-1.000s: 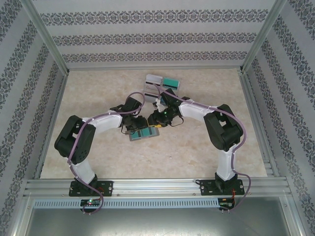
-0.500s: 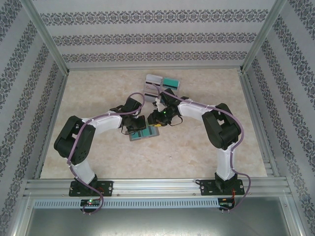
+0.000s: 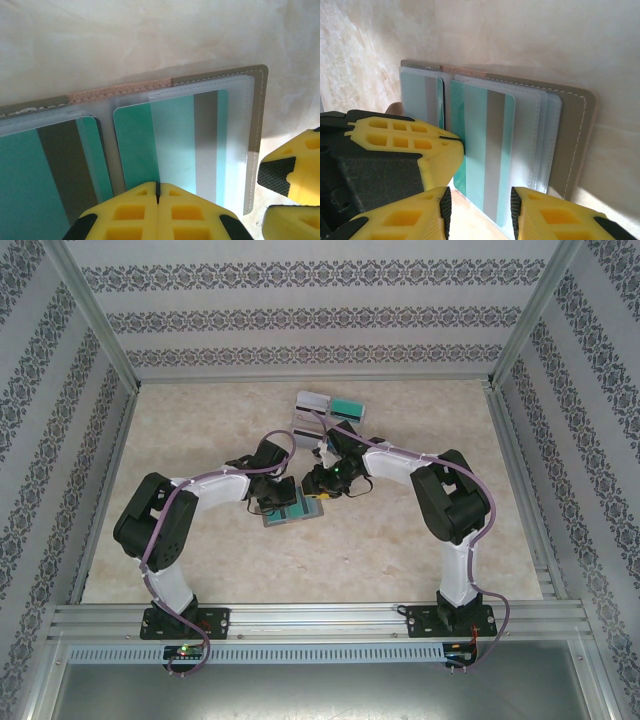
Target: Put the credit cards into the card holder
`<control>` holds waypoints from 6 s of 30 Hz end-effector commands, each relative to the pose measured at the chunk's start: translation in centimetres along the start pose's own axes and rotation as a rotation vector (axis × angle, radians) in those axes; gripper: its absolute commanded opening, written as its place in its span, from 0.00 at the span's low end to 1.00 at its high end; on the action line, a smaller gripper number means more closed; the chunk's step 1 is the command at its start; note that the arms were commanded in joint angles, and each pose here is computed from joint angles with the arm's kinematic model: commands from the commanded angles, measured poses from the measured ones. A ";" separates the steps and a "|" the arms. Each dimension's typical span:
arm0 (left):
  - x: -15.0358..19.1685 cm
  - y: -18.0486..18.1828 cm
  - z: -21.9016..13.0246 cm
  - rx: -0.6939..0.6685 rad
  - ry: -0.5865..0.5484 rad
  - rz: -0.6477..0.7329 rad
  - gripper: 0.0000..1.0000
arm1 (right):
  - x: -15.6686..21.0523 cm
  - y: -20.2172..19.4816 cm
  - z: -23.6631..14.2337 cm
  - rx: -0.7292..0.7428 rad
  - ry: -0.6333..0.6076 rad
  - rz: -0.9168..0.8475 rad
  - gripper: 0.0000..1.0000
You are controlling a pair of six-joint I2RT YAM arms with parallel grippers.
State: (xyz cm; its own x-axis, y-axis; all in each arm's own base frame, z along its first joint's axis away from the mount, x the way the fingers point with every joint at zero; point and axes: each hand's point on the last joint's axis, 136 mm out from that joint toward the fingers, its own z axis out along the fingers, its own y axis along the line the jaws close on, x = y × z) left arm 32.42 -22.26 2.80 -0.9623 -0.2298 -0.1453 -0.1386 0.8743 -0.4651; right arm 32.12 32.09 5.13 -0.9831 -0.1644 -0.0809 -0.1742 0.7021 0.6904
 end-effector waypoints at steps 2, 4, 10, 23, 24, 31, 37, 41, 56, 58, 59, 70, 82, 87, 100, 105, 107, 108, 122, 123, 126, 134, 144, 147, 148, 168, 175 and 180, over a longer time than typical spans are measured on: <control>0.9 1.3 0.9 -0.023 0.010 -0.018 0.00 | 0.7 0.1 1.0 -0.004 0.030 -0.007 0.39; 1.0 1.3 0.9 -0.021 0.010 -0.020 0.00 | 0.8 -0.4 1.4 0.006 0.038 0.000 0.39; 0.8 1.1 0.9 -0.012 0.006 -0.018 0.00 | 0.8 -1.8 1.6 0.071 0.037 -0.003 0.39; 0.5 0.5 0.9 0.002 0.009 -0.009 0.00 | 0.4 -1.1 -0.7 0.070 -0.011 -0.014 0.39; 0.5 0.5 0.9 0.002 0.010 -0.010 0.00 | 0.4 -1.2 -0.6 0.072 -0.010 -0.012 0.39; 0.6 0.5 0.9 0.004 0.013 -0.008 0.00 | 1.2 -2.4 0.5 0.105 0.027 0.001 0.39; 0.6 0.5 1.0 0.006 0.012 -0.010 0.00 | 1.6 -1.8 1.6 0.087 0.047 -0.006 0.39; 0.6 0.5 0.9 0.007 0.011 -0.008 0.00 | 1.5 -1.5 2.0 0.084 0.052 -0.012 0.39; 0.8 0.5 1.6 0.028 0.018 -0.022 0.00 | 0.8 0.8 3.4 -0.005 0.058 -0.007 0.40; 0.9 0.5 1.7 0.030 0.020 -0.023 0.00 | 0.6 1.7 3.6 -0.034 0.053 -0.011 0.39; 0.9 0.5 1.7 0.030 0.020 -0.025 0.00 | 0.5 2.0 3.6 -0.043 0.051 -0.014 0.40; -0.5 -0.9 0.0 0.040 -0.013 0.002 0.04 | 0.5 0.7 2.8 -0.008 0.039 -0.001 0.40; -1.8 -1.3 -3.4 -0.050 -0.044 0.082 0.26 | 0.9 -0.9 2.4 0.015 0.032 0.021 0.40; -2.0 -0.4 -4.5 -0.104 -0.065 0.094 0.26 | 0.9 -0.9 2.3 0.014 0.034 0.018 0.40; -1.7 1.6 -2.2 -0.182 -0.013 0.047 0.00 | 0.2 0.6 0.9 -0.006 0.003 0.001 0.40; -1.5 2.5 -1.8 -0.223 0.000 0.043 0.00 | -0.2 1.5 0.2 -0.015 -0.009 -0.013 0.40; -1.3 2.6 -1.7 -0.222 0.002 0.041 0.00 | -0.3 1.6 0.1 -0.015 -0.011 -0.019 0.40; -1.3 2.7 -1.7 -0.222 0.001 0.041 0.00 | -0.3 1.5 0.1 -0.014 -0.010 -0.019 0.40; -0.8 3.1 0.3 -0.212 0.041 0.031 0.00 | -0.8 1.2 -0.8 -0.004 -0.032 -0.013 0.40; -0.7 3.1 0.3 -0.209 0.043 0.029 0.00 | -0.7 0.9 -0.8 0.002 -0.032 -0.011 0.40; -0.6 2.9 0.5 -0.195 0.046 0.021 0.00 | -0.5 0.2 -0.5 0.027 -0.023 -0.006 0.41; -0.5 2.9 0.6 -0.191 0.050 0.022 0.00 | -0.1 -0.3 0.8 0.025 0.009 0.005 0.41; -0.3 3.0 0.7 -0.184 0.052 0.021 0.00 | 0.3 -0.7 2.1 0.039 0.041 0.007 0.41; -0.2 3.0 0.9 -0.182 0.056 0.016 0.00 | 0.3 -0.5 2.2 0.045 0.042 -0.001 0.41; -0.2 3.0 0.9 -0.179 0.056 0.015 0.00 | 0.3 -0.4 2.2 0.044 0.043 -0.004 0.41; -1.2 1.3 -0.9 -0.122 -0.006 0.033 0.01 | -1.0 5.6 0.7 -0.120 0.002 -0.059 0.41; -1.0 1.0 -1.6 -0.106 -0.012 0.031 0.23 | -1.0 6.7 0.6 -0.136 0.001 -0.080 0.41; -0.9 1.1 -2.1 -0.108 -0.024 0.037 0.21 | -1.2 7.5 0.5 -0.148 0.000 -0.096 0.41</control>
State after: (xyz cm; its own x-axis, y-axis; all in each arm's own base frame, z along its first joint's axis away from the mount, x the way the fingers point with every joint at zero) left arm 33.04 -19.55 3.05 -0.9614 -0.2179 -0.1678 -0.1541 0.9323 -0.3272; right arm 32.08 35.65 6.43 -0.9786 -0.1909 -0.0766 -0.1848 0.6523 0.7351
